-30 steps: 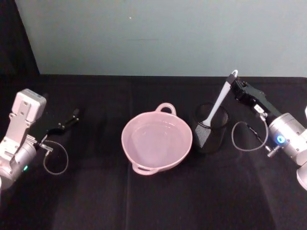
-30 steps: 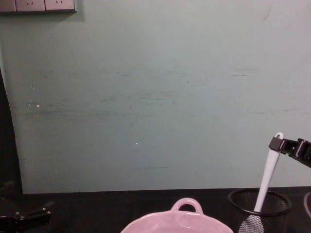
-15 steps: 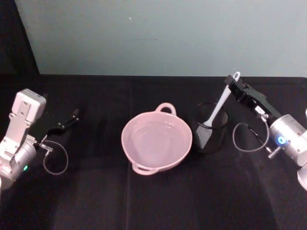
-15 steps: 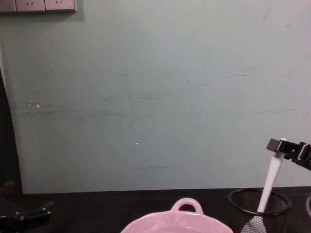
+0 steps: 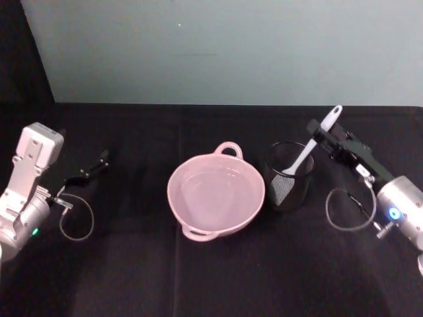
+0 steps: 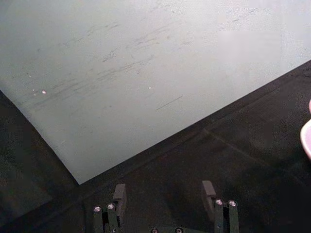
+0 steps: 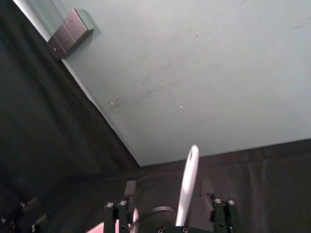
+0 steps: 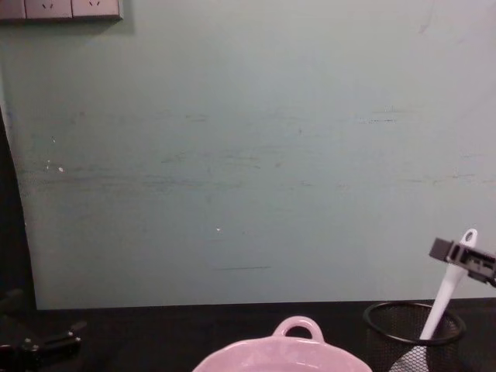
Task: Use the one hand to pick up the spoon and stir the clear water in the bowl.
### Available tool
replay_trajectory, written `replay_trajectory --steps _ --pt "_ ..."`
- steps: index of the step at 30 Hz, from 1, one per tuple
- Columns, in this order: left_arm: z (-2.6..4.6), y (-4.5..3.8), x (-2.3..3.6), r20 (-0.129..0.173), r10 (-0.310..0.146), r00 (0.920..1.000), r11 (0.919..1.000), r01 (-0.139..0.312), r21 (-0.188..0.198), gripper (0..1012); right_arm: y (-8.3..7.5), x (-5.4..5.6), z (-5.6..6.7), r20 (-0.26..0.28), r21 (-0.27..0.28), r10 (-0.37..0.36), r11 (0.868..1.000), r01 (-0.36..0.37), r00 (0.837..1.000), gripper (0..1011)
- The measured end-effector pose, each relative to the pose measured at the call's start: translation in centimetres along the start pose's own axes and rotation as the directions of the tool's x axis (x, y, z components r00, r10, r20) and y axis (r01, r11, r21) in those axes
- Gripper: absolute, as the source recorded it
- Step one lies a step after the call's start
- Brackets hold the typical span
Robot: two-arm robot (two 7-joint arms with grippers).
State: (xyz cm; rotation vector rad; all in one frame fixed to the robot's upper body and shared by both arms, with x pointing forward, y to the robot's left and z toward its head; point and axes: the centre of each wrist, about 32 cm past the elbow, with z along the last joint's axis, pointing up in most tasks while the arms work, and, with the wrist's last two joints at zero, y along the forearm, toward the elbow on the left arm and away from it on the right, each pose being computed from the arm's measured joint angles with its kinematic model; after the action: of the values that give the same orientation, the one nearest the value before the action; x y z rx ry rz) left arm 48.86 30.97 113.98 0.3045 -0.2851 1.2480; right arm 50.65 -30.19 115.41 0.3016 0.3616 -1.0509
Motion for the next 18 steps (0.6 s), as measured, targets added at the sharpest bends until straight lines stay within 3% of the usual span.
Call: replay_trajectory --steps 8,18 --pt "0.00 0.00 0.00 0.000 0.000 1.0000 1.0000 0.000 0.000 1011 -2.2 0.0 -0.6 0.001 -0.006 -0.020 1.000 0.020 1.000 999" --pt "0.00 0.00 0.00 0.000 0.000 1.0000 1.0000 0.000 0.000 1011 -4.8 0.5 -0.9 0.002 0.007 -0.075 0.997 0.075 0.997 1002"
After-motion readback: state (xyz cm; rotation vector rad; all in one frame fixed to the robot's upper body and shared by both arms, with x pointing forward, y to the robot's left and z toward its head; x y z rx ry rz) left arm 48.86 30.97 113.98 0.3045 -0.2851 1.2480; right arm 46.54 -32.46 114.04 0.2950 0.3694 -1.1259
